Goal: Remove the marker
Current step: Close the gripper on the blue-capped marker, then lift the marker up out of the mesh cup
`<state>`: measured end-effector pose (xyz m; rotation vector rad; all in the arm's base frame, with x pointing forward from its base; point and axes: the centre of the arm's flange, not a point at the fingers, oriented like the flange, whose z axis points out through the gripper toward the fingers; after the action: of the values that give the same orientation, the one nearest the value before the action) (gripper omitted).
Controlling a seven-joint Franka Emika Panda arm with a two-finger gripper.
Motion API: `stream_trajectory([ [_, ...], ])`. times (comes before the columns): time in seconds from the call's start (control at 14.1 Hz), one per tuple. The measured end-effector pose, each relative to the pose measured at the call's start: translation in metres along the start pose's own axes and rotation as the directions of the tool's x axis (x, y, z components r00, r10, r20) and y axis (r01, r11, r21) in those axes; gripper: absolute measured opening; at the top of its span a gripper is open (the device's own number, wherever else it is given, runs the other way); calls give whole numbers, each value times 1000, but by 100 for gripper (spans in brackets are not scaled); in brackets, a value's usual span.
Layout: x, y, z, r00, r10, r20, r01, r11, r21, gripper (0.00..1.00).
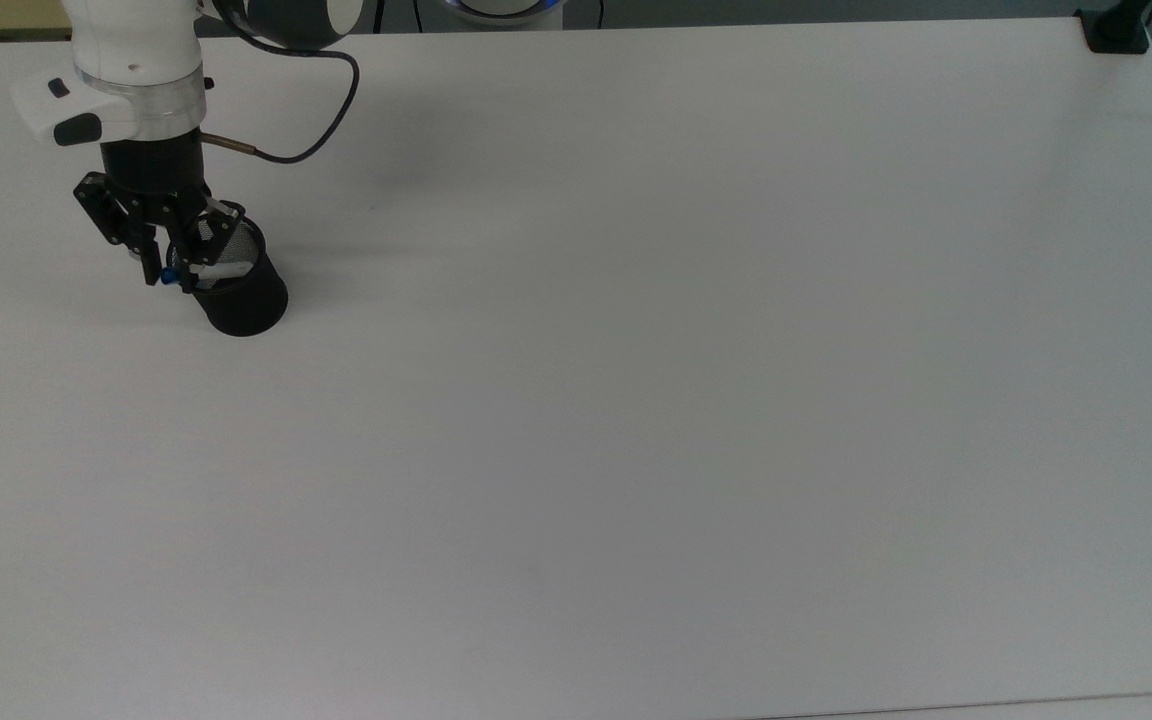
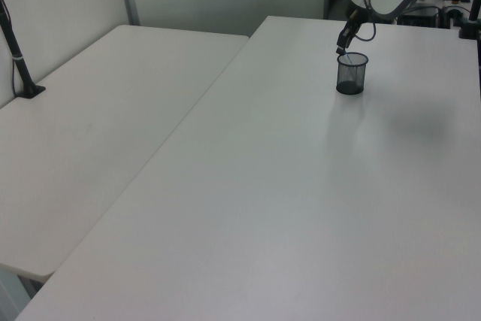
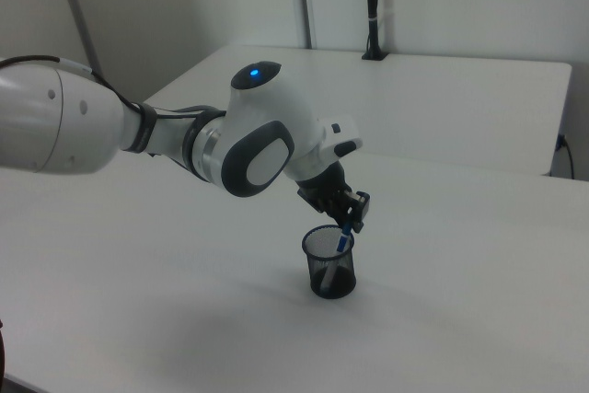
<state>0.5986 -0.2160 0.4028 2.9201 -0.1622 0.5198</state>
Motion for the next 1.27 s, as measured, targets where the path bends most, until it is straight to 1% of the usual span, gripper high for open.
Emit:
stream_trajectory([
  [0.07,0,0,0,1000,1,-3,-1,1000,0,23],
  [0.14,1,0,-1,1000,3,-6,-3,1000,-1,18],
  [0.42,3,2,-8,1000,9,-18,-9,1000,-3,18],
  [0.64,10,6,-32,999,33,-35,-33,999,6,18],
  [0.78,22,12,-69,996,78,-38,-76,996,41,18],
  [0.92,35,21,-120,992,121,-41,-116,989,91,18],
  [0.99,40,29,-161,991,130,-40,-124,984,131,18],
  [1.06,40,33,-193,993,119,-28,-113,981,161,18],
  [1.2,39,21,-214,997,72,20,-74,977,201,18],
  [1.27,41,7,-209,998,47,40,-54,975,214,18],
])
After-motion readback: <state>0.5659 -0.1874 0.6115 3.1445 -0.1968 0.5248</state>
